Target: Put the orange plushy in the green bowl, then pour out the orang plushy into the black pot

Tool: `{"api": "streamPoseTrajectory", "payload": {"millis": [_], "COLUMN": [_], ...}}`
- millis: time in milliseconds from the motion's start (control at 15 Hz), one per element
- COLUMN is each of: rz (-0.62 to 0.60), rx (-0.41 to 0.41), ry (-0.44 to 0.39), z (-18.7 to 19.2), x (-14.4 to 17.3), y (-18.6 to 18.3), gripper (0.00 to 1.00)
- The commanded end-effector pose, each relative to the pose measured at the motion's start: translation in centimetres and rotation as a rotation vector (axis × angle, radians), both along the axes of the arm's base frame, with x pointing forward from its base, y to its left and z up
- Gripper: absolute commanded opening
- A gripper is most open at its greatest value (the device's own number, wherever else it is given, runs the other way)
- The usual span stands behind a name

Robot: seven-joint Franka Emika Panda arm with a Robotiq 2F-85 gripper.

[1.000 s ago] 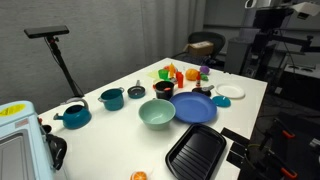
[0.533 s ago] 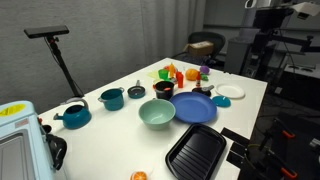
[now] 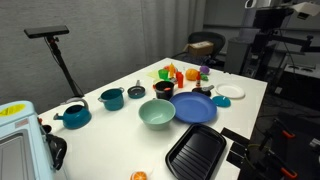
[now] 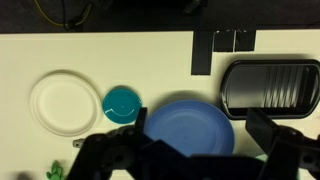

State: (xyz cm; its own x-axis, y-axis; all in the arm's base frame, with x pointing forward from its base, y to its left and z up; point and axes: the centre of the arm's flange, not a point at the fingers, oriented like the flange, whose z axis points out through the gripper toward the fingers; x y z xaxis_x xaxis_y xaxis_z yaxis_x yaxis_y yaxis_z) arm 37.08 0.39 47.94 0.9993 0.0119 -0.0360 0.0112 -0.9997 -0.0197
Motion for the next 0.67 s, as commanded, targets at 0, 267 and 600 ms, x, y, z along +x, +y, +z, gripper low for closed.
{"api": "streamPoseTrajectory", "payload": {"millis": [0,267,600], "rz": [0.000,0.000,0.129], "rx": [0.000,0.000,0.024], "ry": [0.000,0.000,-0.076], "z": [0.0,0.0,0.1], "x": [0.0,0.0,4.9], "y": [0.0,0.0,3.6], "gripper": [1.00,1.00,1.00]}}
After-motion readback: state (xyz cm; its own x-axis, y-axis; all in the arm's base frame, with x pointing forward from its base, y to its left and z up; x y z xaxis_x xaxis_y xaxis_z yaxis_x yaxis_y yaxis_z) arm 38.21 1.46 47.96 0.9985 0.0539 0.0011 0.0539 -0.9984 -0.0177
